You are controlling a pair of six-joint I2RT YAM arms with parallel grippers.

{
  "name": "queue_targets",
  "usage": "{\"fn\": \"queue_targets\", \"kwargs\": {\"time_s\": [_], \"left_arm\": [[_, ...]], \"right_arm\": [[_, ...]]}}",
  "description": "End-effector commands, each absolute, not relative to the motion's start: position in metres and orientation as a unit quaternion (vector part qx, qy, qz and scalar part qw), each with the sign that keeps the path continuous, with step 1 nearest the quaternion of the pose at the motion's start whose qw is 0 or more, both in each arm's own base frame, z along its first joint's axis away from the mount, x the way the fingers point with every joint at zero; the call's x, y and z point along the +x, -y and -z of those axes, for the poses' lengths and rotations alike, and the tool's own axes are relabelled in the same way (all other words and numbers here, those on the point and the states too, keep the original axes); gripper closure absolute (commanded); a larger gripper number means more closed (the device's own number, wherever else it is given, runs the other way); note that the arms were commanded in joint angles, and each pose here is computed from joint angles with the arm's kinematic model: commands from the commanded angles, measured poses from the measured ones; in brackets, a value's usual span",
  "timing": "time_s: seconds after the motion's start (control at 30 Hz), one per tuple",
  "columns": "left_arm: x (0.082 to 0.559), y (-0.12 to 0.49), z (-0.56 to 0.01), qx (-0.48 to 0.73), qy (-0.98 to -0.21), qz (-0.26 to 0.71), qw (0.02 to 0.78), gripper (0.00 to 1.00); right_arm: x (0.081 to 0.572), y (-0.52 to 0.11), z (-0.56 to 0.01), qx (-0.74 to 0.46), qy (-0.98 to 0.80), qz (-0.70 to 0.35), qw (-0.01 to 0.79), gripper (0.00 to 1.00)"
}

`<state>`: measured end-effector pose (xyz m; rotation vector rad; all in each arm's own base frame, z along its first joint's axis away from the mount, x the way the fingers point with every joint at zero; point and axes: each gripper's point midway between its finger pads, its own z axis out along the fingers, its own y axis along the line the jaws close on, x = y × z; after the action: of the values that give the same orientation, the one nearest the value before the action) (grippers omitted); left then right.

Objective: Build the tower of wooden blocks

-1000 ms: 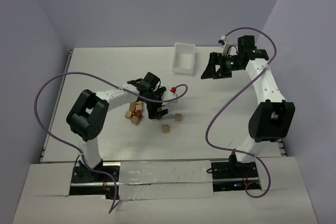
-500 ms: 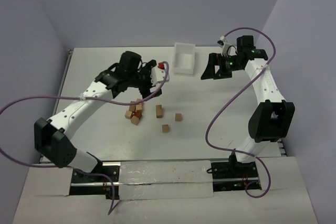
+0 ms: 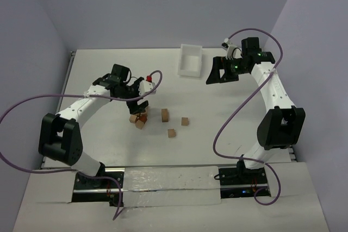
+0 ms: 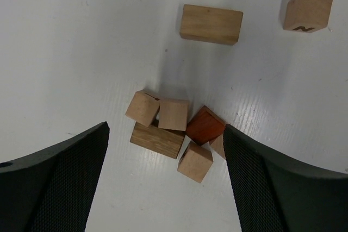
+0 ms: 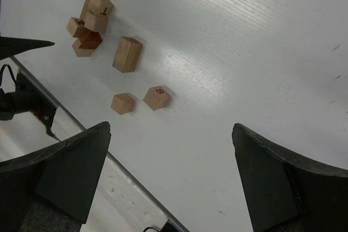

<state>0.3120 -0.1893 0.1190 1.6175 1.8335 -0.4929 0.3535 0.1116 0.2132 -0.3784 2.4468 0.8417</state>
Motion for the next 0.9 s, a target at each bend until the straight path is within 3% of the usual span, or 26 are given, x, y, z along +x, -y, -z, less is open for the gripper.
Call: {"fn": "queue_targets", "kwargs": {"time_s": [0.0, 0.87], "left_arm": [[0.327, 0.199, -0.115, 0.636, -0.668, 0.204, 0.327, 0.08], [0.344, 0.192, -0.055, 0.685, -0.643, 0.202, 0.276, 0.06]], "right_arm": [[0.35, -0.114, -0.23, -0.159, -0.895, -0.298, 0.291, 0.0], [0.354, -0.119, -0.218, -0.169, -0.899, -0.301, 0.269, 0.0]]}}
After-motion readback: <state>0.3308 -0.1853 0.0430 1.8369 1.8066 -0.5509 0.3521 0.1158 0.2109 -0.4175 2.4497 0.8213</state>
